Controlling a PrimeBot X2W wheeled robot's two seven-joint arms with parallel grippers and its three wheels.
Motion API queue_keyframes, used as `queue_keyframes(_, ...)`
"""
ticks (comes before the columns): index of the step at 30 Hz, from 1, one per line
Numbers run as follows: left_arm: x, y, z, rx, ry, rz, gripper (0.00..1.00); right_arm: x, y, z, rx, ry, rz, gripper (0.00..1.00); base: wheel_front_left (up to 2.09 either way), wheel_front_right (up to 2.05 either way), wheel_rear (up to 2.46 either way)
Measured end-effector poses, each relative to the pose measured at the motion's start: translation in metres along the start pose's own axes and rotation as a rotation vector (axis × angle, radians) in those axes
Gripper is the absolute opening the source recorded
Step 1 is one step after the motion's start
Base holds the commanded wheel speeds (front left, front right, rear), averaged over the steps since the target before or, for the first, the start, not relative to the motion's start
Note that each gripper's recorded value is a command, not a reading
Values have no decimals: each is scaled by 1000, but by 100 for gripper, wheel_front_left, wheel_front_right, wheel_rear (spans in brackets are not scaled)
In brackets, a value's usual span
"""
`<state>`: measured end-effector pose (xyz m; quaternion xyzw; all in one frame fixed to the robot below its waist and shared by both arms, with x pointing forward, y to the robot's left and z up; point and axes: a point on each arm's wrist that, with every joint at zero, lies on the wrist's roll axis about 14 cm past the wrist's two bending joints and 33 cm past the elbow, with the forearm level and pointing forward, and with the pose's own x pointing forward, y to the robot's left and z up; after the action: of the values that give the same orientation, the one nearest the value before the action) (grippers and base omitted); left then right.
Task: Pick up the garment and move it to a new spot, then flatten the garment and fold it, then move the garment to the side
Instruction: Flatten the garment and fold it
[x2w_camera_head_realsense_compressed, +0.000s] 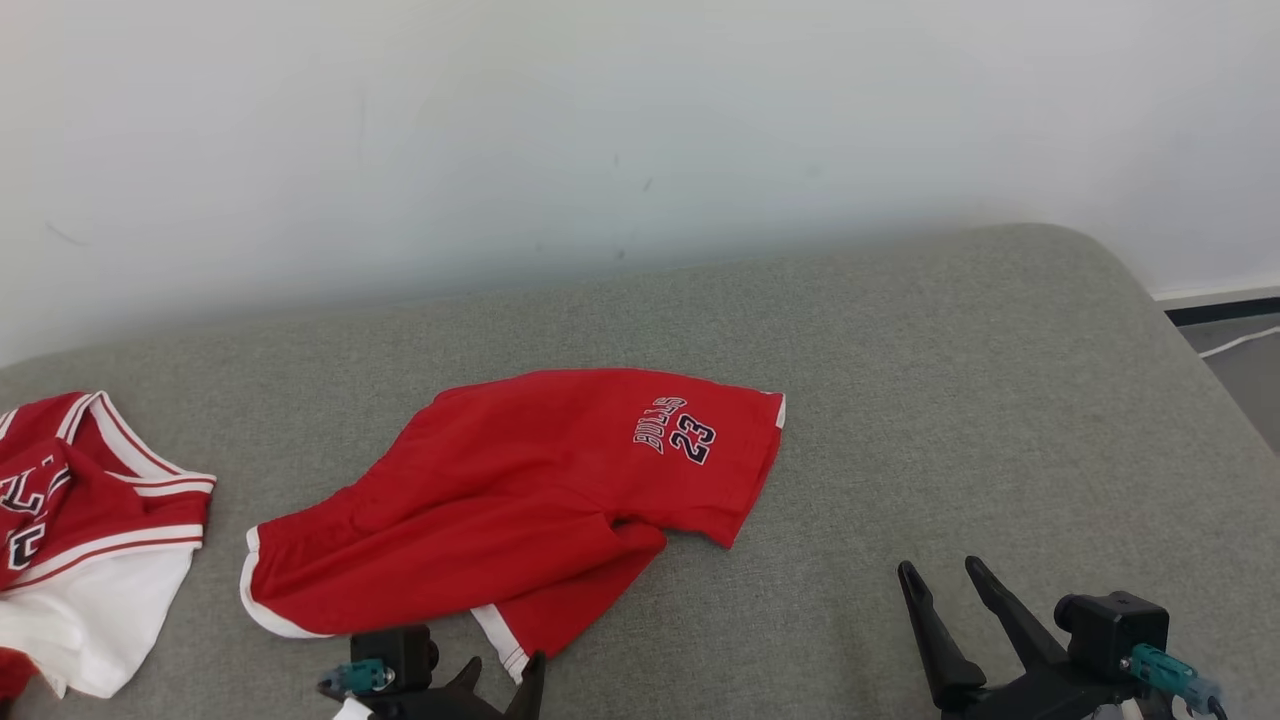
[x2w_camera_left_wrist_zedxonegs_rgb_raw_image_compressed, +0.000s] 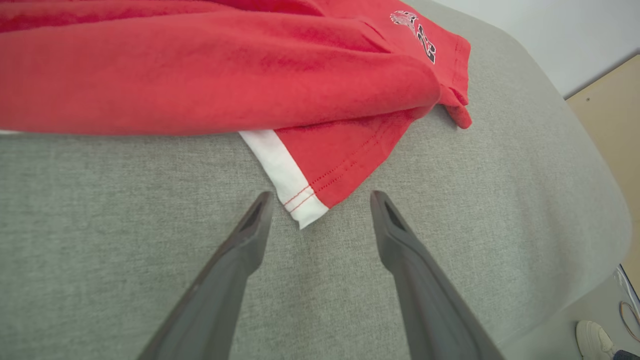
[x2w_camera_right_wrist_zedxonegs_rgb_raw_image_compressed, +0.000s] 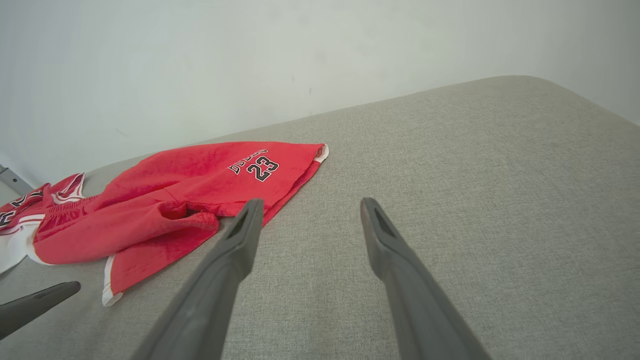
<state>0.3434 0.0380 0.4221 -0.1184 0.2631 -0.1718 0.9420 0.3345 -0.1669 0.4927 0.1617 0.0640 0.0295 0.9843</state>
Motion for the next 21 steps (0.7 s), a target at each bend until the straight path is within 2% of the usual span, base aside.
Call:
queue_keyframes(13, 12, -6, -23, 33, 115, 3, 100, -6, -15, -2, 6, 12, -50, 100, 0, 0, 0)
queue_keyframes(21, 26, -1, -20, 48, 140, 20, 100, -8, -25, -6, 5, 29, -80, 100, 0, 0, 0)
